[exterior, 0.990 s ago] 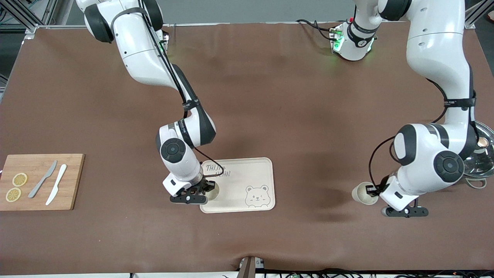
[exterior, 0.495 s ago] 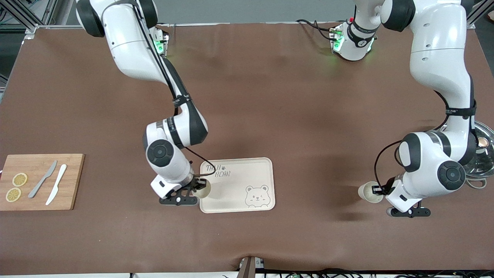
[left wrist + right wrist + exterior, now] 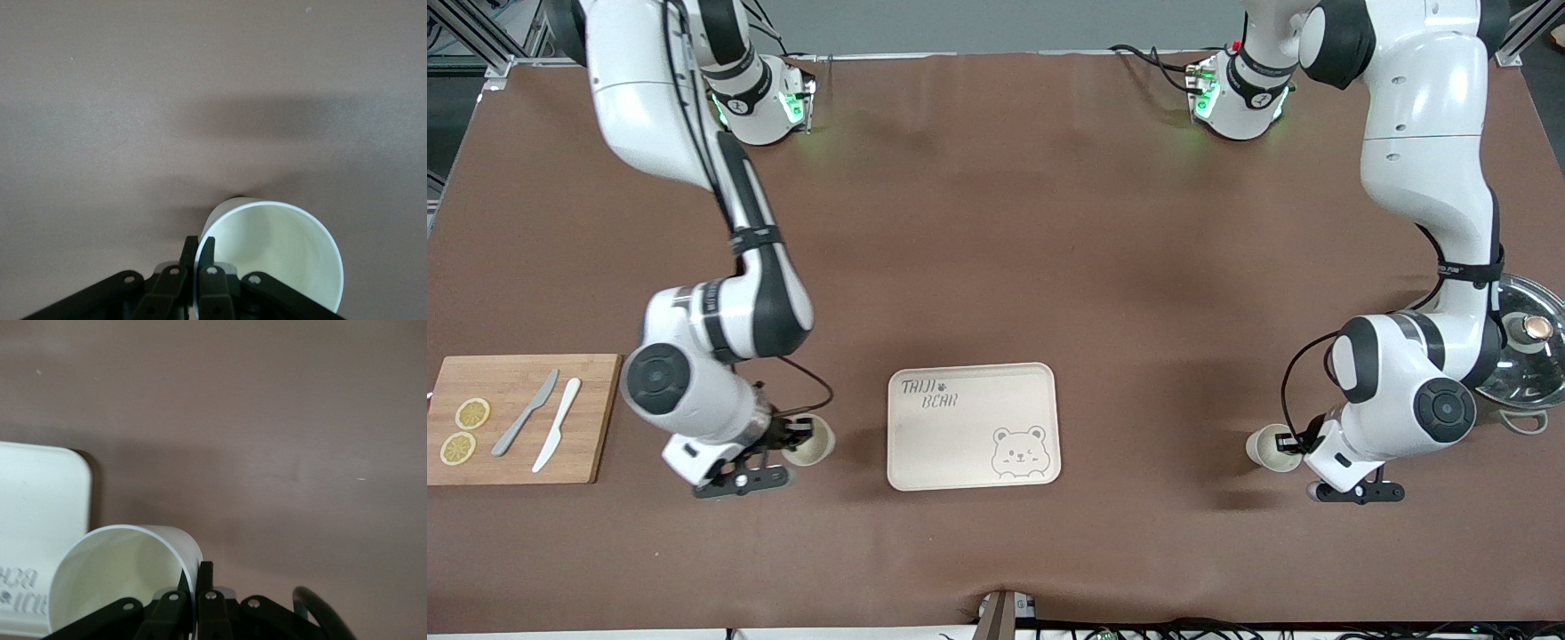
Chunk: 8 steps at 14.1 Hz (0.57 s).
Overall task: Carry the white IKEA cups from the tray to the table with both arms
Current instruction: 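Carry the cups off the tray, each gripper moving outward, then lower the cups onto the table and open both grippers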
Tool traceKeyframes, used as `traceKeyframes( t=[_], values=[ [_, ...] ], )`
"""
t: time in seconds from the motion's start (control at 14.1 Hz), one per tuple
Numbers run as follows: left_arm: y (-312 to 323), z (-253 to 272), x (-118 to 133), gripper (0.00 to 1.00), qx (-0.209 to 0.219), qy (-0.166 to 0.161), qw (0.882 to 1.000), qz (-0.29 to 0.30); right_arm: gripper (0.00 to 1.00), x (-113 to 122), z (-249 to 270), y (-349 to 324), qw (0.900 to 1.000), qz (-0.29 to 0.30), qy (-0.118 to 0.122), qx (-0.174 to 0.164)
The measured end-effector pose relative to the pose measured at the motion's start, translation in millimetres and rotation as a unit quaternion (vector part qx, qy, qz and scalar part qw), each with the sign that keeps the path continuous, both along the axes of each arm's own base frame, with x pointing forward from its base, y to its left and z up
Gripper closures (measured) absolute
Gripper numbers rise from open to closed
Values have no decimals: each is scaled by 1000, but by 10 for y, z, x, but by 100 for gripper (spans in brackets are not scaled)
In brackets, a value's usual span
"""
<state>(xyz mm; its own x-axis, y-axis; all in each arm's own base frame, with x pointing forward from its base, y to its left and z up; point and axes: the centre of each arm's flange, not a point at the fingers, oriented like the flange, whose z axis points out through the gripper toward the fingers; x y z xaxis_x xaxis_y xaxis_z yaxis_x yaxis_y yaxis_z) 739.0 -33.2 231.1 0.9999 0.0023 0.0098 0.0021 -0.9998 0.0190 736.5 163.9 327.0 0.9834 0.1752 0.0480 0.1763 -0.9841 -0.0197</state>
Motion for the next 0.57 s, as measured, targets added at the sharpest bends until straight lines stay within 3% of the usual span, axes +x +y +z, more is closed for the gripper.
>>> traceKeyframes(
  t=[0.07, 0.57],
  values=[
    [0, 0, 0, 92, 0, 0, 1000, 0, 96, 23, 31, -159, 1000, 10, 2, 3],
    [5, 96, 45, 23, 0, -12, 1000, 0, 96, 103, -57, -1114, 997, 70, 10, 42]
  ],
)
